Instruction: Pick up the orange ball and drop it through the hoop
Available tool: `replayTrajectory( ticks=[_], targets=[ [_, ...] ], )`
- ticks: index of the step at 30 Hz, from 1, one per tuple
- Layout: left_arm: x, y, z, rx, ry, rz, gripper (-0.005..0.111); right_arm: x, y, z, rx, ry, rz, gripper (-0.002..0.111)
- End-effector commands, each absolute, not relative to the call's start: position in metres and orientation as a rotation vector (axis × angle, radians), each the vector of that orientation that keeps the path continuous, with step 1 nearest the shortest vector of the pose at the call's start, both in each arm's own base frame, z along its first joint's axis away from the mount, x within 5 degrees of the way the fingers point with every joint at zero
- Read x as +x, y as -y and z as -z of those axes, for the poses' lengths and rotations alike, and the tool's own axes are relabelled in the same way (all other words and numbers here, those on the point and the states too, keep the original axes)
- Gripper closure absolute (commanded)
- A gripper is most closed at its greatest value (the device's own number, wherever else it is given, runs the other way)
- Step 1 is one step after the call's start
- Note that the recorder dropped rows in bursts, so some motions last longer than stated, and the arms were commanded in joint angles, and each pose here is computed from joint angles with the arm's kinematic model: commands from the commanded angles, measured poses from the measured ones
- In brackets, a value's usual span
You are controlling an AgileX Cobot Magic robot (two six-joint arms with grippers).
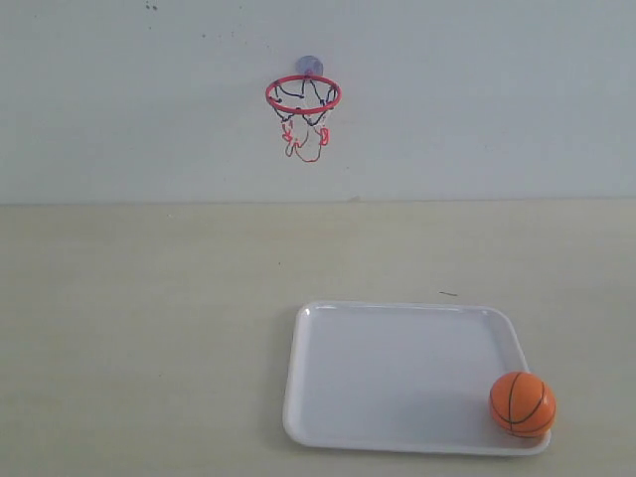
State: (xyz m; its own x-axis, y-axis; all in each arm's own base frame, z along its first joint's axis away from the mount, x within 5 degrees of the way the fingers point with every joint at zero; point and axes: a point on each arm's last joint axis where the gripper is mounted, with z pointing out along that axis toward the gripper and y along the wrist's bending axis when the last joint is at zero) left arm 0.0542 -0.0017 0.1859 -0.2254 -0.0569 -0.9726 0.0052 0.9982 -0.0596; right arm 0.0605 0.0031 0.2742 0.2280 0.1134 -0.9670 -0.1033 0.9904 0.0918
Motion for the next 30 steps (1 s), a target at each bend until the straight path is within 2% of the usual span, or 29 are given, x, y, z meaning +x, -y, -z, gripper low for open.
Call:
replayTrajectory(
  ticks=[1,7,14,15,17,18,20,22,23,24,27,28,30],
  targets=[
    [0.054,0.002,-0.185,-0.047,-1.798,0.067,0.103,0.110,-0.023,-0.274,-0.097,-1.765,-0.236,0.109],
    [0.054,0.002,-0.185,-0.047,-1.798,0.067,0.103,0.200,-0.034,-0.237,-0.037,-2.140,-0.209,0.109],
    [0.054,0.002,-0.185,-0.047,-1.798,0.067,0.103,0.219,-0.034,-0.231,0.342,-2.148,-0.366,0.109],
    [0.054,0.002,-0.185,-0.047,-1.798,0.067,0.103,0.221,-0.036,-0.234,0.317,-2.170,-0.381,0.109],
    [0.054,0.002,-0.185,-0.047,-1.798,0.067,0.103,0.227,-0.052,-0.250,0.007,-2.327,-0.424,0.109],
    [0.054,0.002,-0.185,-0.047,-1.798,0.067,0.103,0.231,-0.064,-0.265,-0.331,-2.413,-0.463,0.109],
    [0.054,0.002,-0.185,-0.047,-1.798,0.067,0.103,0.238,-0.071,-0.281,-0.682,-2.514,-0.472,0.109],
    [0.054,0.002,-0.185,-0.047,-1.798,0.067,0.103,0.253,-0.061,-0.285,-0.603,-2.672,-0.316,0.109],
    [0.054,0.002,-0.185,-0.047,-1.798,0.067,0.103,0.262,-0.053,-0.282,-0.391,-2.755,-0.219,0.109],
    [0.054,0.002,-0.185,-0.047,-1.798,0.067,0.103,0.265,-0.050,-0.280,-0.312,-2.786,-0.177,0.109],
    [0.054,0.002,-0.185,-0.047,-1.798,0.067,0.103,0.271,-0.050,-0.265,-0.304,-2.863,-0.161,0.108],
    [0.054,0.002,-0.185,-0.047,-1.798,0.067,0.103,0.272,-0.051,-0.263,-0.300,-2.872,-0.175,0.106],
    [0.054,0.002,-0.185,-0.047,-1.798,0.067,0.103,0.275,-0.052,-0.256,-0.305,-2.896,-0.191,0.093]
  ],
)
